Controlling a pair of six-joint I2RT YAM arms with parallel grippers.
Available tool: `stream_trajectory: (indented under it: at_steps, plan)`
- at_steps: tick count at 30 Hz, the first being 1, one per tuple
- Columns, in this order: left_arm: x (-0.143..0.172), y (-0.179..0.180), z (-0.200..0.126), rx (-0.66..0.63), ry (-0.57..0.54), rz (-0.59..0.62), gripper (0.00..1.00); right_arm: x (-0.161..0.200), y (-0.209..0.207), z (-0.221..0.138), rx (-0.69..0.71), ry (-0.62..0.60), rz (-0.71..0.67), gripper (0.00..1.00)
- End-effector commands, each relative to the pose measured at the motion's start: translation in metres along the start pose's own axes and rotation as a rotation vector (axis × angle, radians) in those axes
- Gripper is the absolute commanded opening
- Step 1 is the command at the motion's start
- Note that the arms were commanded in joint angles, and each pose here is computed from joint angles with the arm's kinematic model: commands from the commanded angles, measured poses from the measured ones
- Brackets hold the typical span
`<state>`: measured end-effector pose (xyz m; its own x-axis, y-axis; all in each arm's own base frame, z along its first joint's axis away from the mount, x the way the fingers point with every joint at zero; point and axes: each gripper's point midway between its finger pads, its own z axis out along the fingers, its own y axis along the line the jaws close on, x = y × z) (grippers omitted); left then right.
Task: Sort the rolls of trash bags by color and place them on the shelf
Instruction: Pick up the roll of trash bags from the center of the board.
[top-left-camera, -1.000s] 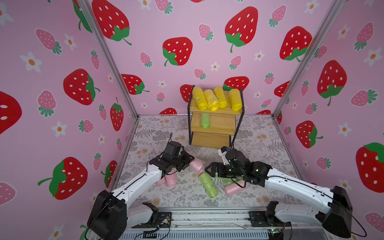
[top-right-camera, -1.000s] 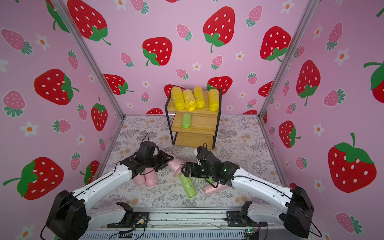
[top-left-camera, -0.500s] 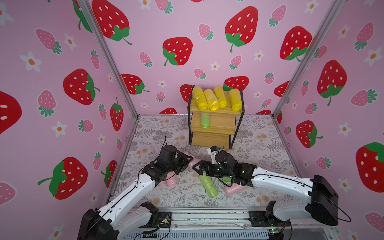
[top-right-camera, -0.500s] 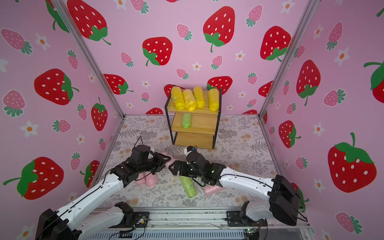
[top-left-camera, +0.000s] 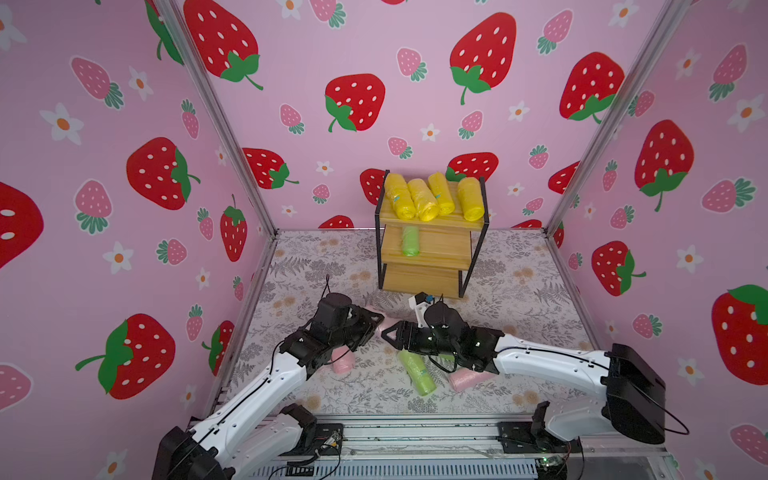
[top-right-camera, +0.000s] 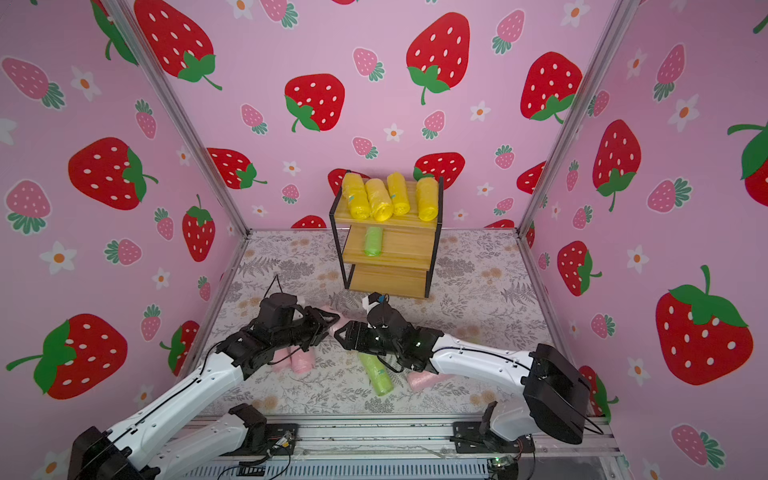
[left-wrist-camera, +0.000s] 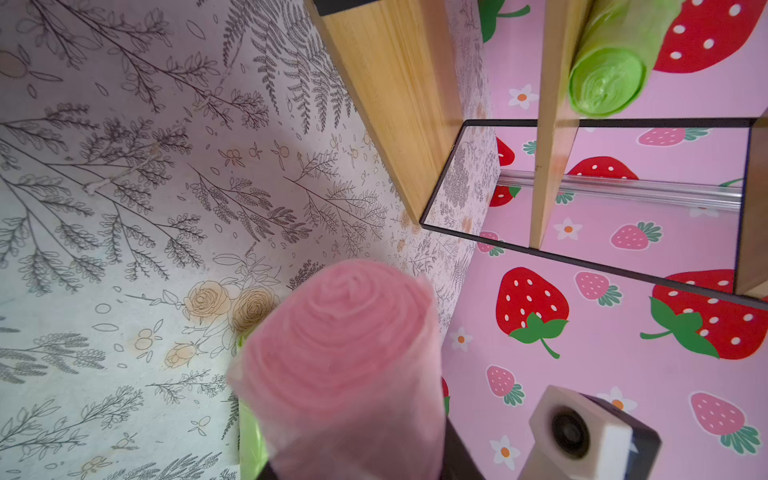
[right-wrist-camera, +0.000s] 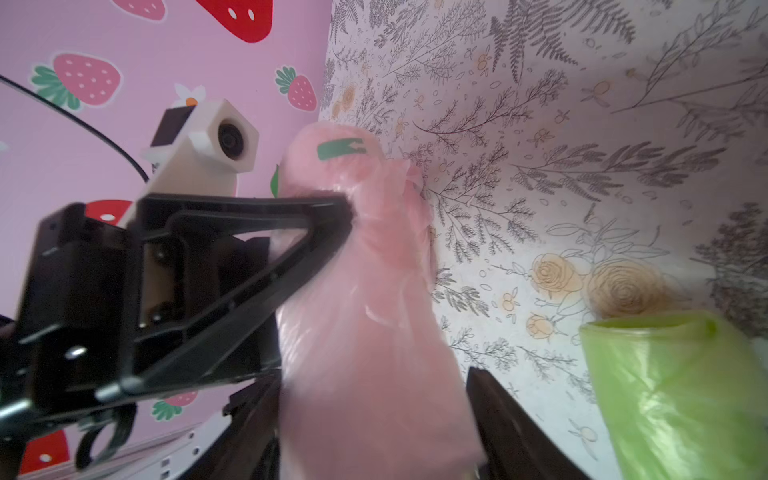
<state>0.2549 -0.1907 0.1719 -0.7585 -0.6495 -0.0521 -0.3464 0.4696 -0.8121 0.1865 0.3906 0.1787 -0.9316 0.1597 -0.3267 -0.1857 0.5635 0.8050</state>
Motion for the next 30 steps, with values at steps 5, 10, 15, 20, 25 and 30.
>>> stream_trajectory:
  at_steps: [5, 10, 15, 20, 25, 30]
  plan:
    - [-0.001, -0.006, 0.001, 0.039, -0.01, -0.002, 0.0, 0.006, -0.003, 0.007, -0.025, 0.007, 0.036, 0.27]
    - [-0.002, -0.001, -0.001, -0.015, -0.017, 0.027, 0.48, 0.008, -0.005, 0.015, -0.048, 0.016, 0.064, 0.0]
    - [-0.011, -0.005, -0.015, -0.061, -0.071, 0.137, 0.63, -0.002, -0.023, 0.016, -0.036, -0.019, 0.117, 0.0]
    - [-0.029, -0.016, -0.049, -0.055, -0.214, 0.279, 0.65, -0.027, -0.039, 0.013, -0.047, -0.117, 0.176, 0.0]
    - [-0.036, -0.015, -0.079, -0.054, -0.309, 0.388, 0.68, -0.056, -0.04, 0.01, -0.092, -0.237, 0.204, 0.0]
    - [-0.034, -0.001, -0.08, -0.038, -0.329, 0.42, 0.76, -0.097, -0.052, 0.004, -0.137, -0.405, 0.284, 0.0]
